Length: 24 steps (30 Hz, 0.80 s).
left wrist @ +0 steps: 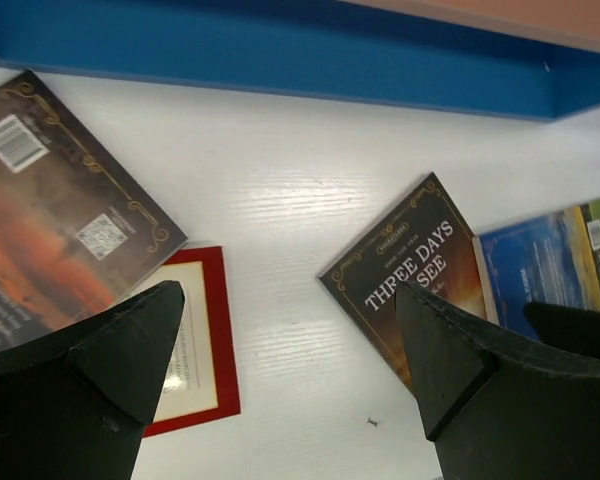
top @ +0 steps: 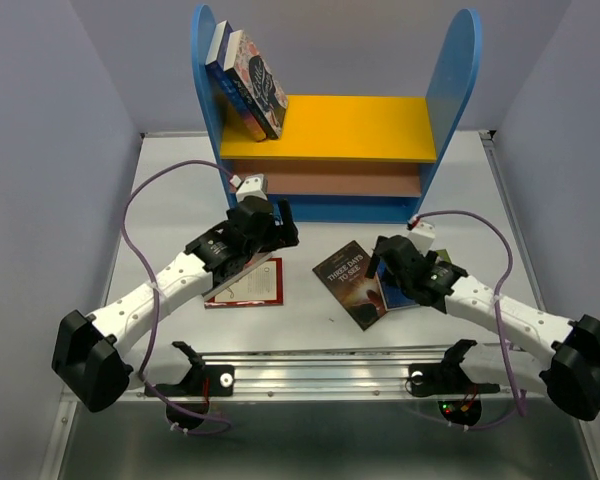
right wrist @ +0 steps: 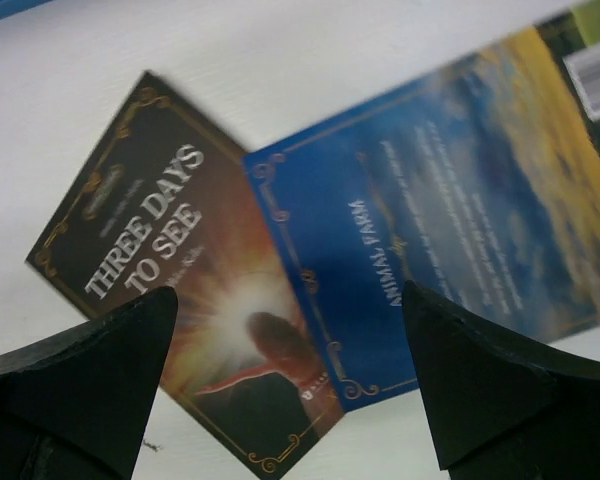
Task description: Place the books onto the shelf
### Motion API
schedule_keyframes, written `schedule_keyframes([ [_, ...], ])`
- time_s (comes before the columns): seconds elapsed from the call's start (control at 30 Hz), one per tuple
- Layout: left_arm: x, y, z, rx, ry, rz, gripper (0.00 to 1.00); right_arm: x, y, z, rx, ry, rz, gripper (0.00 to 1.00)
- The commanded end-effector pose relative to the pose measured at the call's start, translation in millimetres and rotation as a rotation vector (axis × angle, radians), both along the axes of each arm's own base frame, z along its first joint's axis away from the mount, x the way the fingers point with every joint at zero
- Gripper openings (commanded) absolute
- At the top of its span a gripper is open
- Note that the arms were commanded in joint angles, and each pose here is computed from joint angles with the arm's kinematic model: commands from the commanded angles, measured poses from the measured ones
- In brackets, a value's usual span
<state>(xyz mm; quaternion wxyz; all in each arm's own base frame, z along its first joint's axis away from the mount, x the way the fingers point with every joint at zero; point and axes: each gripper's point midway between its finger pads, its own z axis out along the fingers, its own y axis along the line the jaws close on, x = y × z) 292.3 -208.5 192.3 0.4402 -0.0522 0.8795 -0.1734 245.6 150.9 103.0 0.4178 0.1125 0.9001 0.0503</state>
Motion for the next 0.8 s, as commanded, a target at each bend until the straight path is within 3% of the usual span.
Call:
schedule_keyframes([
  [0.0,-1.5,-34.0,27.6,-0.171,-0.079,-0.116,0.99,-16.6,-30.0,-12.2,0.139,0.101,-0.200,1.00],
  [0.13,4.8,-64.9,31.6,-0.154,-0.103,-0.276,0.99,-28.7,-48.4,-4.4,0.252,0.064,-0.334,1.00],
  [0.37,8.7,-149.1,24.6,-0.148,-0.104,-0.667,0.99,-63.3,-54.6,-36.0,0.474,0.154,-0.517,1.00],
  [0.6,4.9,-224.8,25.8,-0.134,-0.168,-1.032,0.99,-71.6,-63.5,-49.3,0.639,0.114,-0.642,1.00],
  [0.77,2.0,-255.2,-16.4,-0.105,-0.068,-1.145,0.99,-70.7,-67.9,-53.4,0.661,0.093,-0.679,1.00],
])
